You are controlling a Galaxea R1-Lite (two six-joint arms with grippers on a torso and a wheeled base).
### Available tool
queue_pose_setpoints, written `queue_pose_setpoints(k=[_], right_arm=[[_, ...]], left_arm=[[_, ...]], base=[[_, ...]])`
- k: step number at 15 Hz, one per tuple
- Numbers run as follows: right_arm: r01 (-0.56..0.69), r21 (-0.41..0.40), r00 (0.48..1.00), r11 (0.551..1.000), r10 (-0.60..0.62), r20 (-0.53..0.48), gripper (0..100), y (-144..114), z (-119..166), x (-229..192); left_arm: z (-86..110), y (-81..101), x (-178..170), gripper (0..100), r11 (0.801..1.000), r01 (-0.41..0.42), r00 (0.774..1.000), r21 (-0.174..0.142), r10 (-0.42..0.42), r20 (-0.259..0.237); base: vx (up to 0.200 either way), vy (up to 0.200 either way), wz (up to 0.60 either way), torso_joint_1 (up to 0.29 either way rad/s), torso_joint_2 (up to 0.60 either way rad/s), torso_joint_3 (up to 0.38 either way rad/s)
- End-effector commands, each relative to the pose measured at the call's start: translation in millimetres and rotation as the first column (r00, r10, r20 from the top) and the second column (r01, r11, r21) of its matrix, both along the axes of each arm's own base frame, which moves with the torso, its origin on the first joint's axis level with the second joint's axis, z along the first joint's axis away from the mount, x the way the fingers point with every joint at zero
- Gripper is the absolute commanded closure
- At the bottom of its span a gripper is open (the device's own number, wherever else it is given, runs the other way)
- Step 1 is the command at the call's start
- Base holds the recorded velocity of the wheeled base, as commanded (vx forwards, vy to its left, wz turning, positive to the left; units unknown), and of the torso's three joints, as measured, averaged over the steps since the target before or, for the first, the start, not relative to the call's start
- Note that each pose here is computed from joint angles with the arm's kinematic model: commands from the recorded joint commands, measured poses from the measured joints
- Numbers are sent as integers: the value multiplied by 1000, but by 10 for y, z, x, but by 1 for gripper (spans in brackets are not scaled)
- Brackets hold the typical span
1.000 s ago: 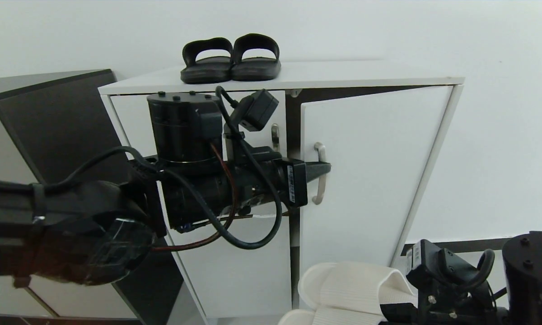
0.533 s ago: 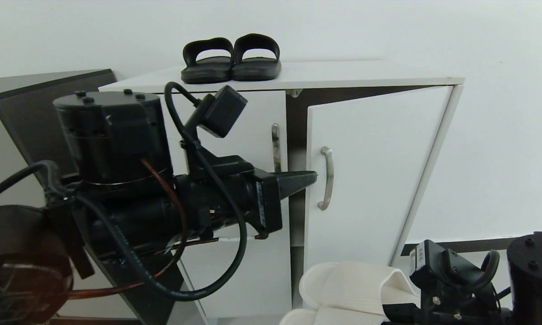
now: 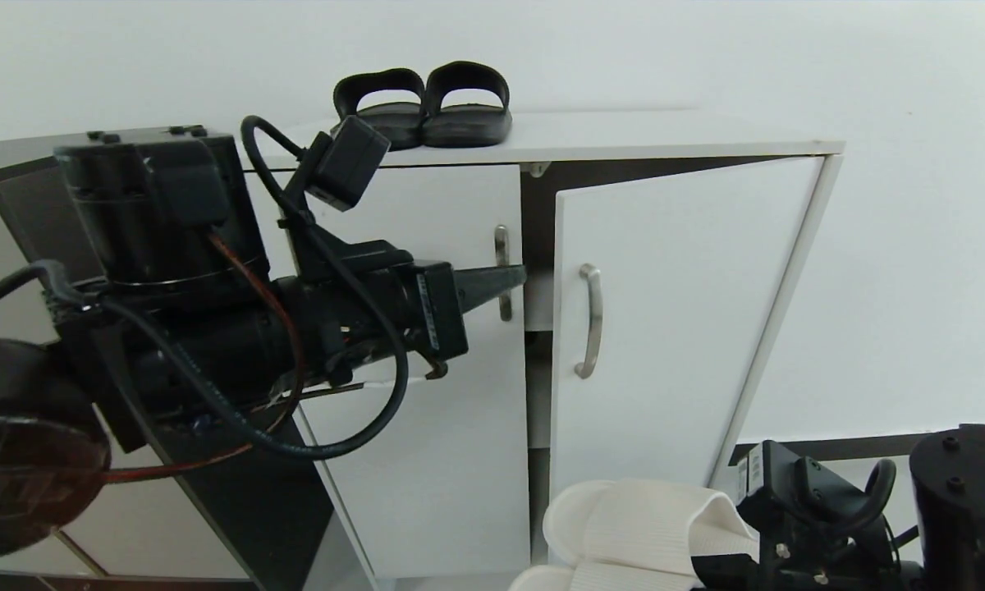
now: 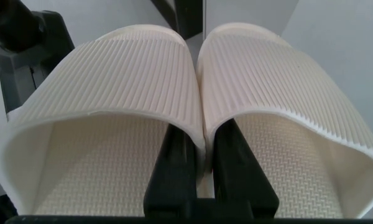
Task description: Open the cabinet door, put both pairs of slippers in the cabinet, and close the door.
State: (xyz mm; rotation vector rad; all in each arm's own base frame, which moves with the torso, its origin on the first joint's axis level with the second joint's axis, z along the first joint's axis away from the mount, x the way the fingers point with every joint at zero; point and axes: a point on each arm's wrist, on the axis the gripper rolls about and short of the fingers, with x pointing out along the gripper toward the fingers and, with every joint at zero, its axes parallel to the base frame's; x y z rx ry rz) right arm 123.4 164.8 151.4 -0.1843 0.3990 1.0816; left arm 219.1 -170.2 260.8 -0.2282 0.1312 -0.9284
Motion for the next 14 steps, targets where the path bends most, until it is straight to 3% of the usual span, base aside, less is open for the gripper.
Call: queue_pose_setpoints(k=[1, 6, 10, 14], right_arm=[[-1, -18, 1000, 1000, 0, -13, 100, 27, -46, 18], [-21, -42, 999, 999, 20, -30, 100, 79, -90, -10], [-31, -67, 998, 997, 28, -50, 100, 92, -121, -22], [-79, -99, 995, 992, 72, -74, 100, 84, -212, -144]], left_arm=[[-54, -228, 463, 100, 999, -35, 999, 5, 35, -12], [-134, -380, 700, 100, 999, -40, 999, 5, 40, -25], [-66, -372, 672, 100, 999, -43, 999, -7, 43, -9], [-6, -431, 373, 100, 1000, 22, 1000, -9, -22, 1]], base=[[0, 0, 0, 0, 0, 0], [0, 0, 0, 0, 0, 0], [0, 0, 0, 0, 0, 0], [-200, 0, 0, 5, 6, 1]])
